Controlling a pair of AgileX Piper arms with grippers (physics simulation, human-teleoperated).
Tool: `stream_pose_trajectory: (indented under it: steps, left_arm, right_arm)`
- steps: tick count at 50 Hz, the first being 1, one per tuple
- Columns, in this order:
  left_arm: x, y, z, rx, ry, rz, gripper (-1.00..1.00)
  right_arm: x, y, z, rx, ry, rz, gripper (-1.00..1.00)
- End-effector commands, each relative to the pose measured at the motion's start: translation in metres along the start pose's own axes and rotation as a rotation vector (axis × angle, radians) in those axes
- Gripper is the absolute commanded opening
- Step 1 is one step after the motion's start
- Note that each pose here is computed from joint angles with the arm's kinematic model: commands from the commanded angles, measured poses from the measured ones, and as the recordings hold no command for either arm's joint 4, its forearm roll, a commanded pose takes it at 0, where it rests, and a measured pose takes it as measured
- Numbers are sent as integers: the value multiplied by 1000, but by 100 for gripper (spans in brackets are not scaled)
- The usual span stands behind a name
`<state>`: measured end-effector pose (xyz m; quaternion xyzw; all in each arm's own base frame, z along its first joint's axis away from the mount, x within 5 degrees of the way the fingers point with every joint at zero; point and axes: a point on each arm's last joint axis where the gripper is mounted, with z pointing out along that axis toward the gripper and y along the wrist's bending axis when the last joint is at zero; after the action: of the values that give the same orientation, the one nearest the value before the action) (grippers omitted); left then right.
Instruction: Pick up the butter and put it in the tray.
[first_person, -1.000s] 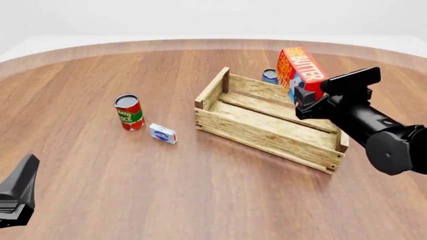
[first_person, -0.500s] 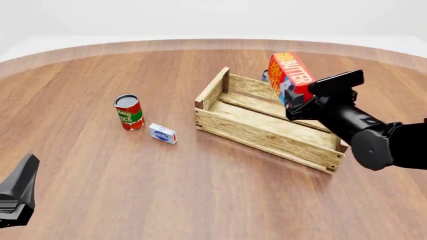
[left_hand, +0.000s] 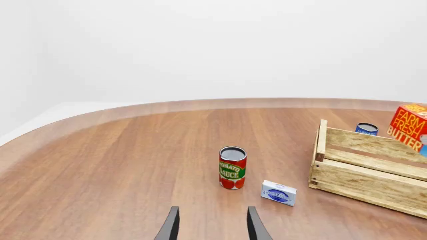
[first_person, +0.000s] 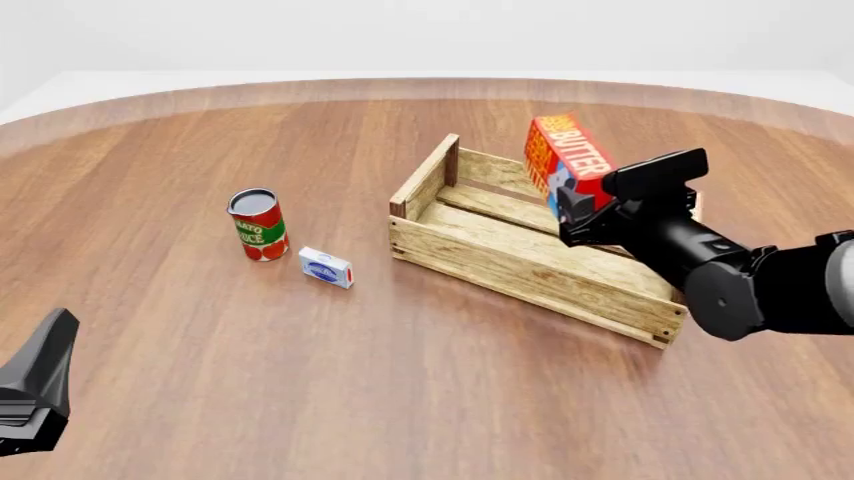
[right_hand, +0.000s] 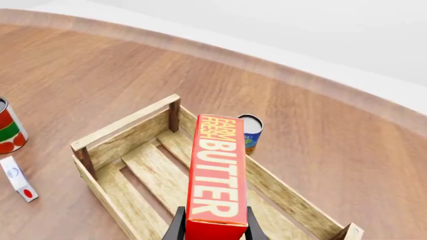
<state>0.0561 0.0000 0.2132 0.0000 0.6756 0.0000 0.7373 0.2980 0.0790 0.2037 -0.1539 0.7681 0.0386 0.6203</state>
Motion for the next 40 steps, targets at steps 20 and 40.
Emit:
stream_pose_trajectory:
  steps: [20,40]
  left_arm:
    - [0,0,0,0,0,0,100]
    - [0,0,0,0,0,0,100]
  right_arm:
    - [0,5,13,-12,-13,24,-100]
    - [6,4,22,-8,1,33,-100]
